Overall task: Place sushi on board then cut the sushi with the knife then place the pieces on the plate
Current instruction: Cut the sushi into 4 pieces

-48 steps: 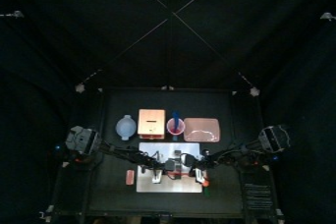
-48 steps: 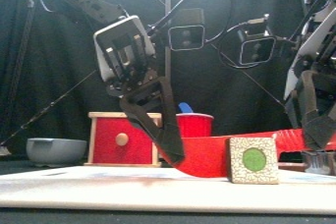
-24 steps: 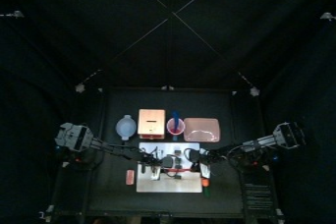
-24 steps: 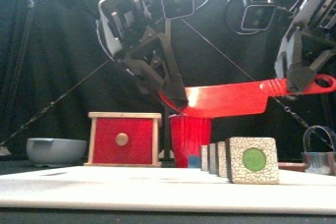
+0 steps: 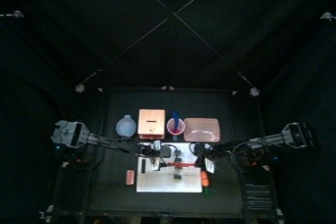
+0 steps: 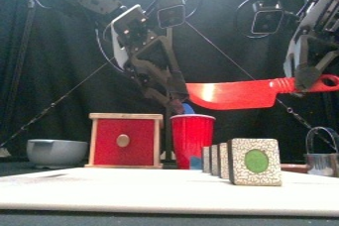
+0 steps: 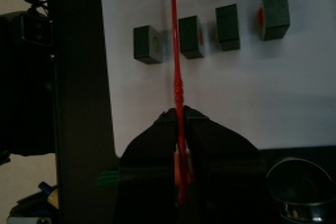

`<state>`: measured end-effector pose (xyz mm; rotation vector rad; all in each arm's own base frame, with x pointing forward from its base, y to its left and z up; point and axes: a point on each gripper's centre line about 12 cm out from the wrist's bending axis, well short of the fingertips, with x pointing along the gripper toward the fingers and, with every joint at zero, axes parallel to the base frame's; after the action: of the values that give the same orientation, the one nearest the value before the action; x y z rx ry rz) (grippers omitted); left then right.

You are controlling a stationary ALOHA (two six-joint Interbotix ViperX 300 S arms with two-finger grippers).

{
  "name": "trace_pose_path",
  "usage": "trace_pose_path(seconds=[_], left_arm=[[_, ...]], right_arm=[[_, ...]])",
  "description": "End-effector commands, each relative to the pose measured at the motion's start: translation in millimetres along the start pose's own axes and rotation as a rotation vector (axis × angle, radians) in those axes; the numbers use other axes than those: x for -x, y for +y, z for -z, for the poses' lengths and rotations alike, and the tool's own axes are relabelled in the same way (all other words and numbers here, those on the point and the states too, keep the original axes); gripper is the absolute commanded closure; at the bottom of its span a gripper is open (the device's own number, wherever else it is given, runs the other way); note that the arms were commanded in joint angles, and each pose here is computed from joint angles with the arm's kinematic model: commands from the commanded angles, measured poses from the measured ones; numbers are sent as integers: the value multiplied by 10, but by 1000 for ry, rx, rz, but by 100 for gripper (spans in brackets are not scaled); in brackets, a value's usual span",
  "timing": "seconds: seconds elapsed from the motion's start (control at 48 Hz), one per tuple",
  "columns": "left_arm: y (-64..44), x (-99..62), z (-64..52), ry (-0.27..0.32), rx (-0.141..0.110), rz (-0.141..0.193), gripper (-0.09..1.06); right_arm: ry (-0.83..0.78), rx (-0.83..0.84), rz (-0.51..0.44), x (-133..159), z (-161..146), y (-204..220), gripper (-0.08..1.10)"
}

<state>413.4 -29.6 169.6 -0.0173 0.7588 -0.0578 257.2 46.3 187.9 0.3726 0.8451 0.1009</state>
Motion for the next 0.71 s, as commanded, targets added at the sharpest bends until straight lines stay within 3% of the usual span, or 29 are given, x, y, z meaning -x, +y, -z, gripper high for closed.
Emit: trace_pose_path(seconds=[0.021,0.292,0.708], left_arm=[[129,148,-130,-66,18,-24,2],[359,265,-130,-135,54,-69,2],[371,253,-167,-186,57,-72,3]], right_arm=[[-34,-3,-22,174,-23,22,63],[-42,-42,-41,452,210,-69,63],[128,-172,-53,779,571,-234,61]])
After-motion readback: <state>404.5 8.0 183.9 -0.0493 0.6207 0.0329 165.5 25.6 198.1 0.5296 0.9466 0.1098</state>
